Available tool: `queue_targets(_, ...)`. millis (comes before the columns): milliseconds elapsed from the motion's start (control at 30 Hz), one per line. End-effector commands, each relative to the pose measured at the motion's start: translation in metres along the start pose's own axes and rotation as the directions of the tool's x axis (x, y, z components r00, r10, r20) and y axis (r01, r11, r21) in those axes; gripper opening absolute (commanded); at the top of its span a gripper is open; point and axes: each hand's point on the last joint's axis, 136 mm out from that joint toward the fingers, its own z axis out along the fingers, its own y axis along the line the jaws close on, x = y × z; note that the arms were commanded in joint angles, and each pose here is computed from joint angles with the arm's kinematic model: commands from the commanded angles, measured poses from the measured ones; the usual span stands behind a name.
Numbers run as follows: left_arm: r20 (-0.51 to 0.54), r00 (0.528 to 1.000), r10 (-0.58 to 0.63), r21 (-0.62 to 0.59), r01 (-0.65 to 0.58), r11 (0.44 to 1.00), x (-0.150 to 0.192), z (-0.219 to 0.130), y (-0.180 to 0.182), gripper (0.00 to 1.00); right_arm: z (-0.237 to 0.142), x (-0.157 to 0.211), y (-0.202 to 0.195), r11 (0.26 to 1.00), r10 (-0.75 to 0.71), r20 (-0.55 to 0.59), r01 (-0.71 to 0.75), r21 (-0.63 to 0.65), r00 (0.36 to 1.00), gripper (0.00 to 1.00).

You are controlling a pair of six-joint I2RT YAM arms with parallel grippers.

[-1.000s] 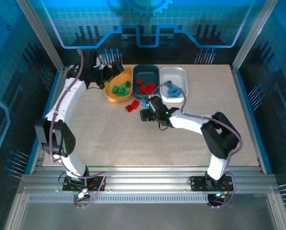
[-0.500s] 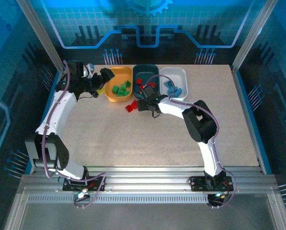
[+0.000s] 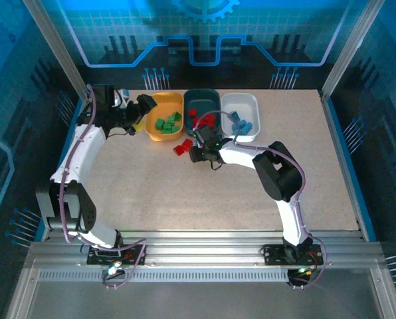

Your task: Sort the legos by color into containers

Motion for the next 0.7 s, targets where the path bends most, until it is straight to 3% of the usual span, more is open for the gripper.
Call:
queue_targets(0,-0.007,1.000,-0.002,0.011,0.002,1.000,-0.002,0.002,0.001,0.95,-0.002,-0.007,-0.002,0.999,-0.033,-0.008,0.033,0.036,0.999,0.52)
queue_targets(200,-0.009,1.000,0.000,0.004,0.000,1.000,-0.002,0.004,0.004,0.95,0.017,-0.002,-0.012,0.992,-0.068,-0.059,0.074,0.103,0.996,0.39)
queue_targets(400,-0.013,1.000,0.000,0.003,0.000,1.000,-0.002,0.005,0.004,0.95,0.011,-0.004,-0.010,0.987,-0.108,-0.046,0.113,0.114,0.993,0.24)
queue_targets(500,-0.014,1.000,-0.001,0.005,0.001,1.000,-0.002,0.005,0.004,0.95,-0.002,-0.005,-0.007,0.989,-0.108,-0.027,0.110,0.103,0.994,0.18)
queue_targets(667,-0.023,1.000,-0.007,0.021,0.007,1.000,-0.001,0.007,0.002,0.96,-0.054,-0.011,-0.003,0.994,-0.077,0.076,0.070,0.082,0.994,0.17)
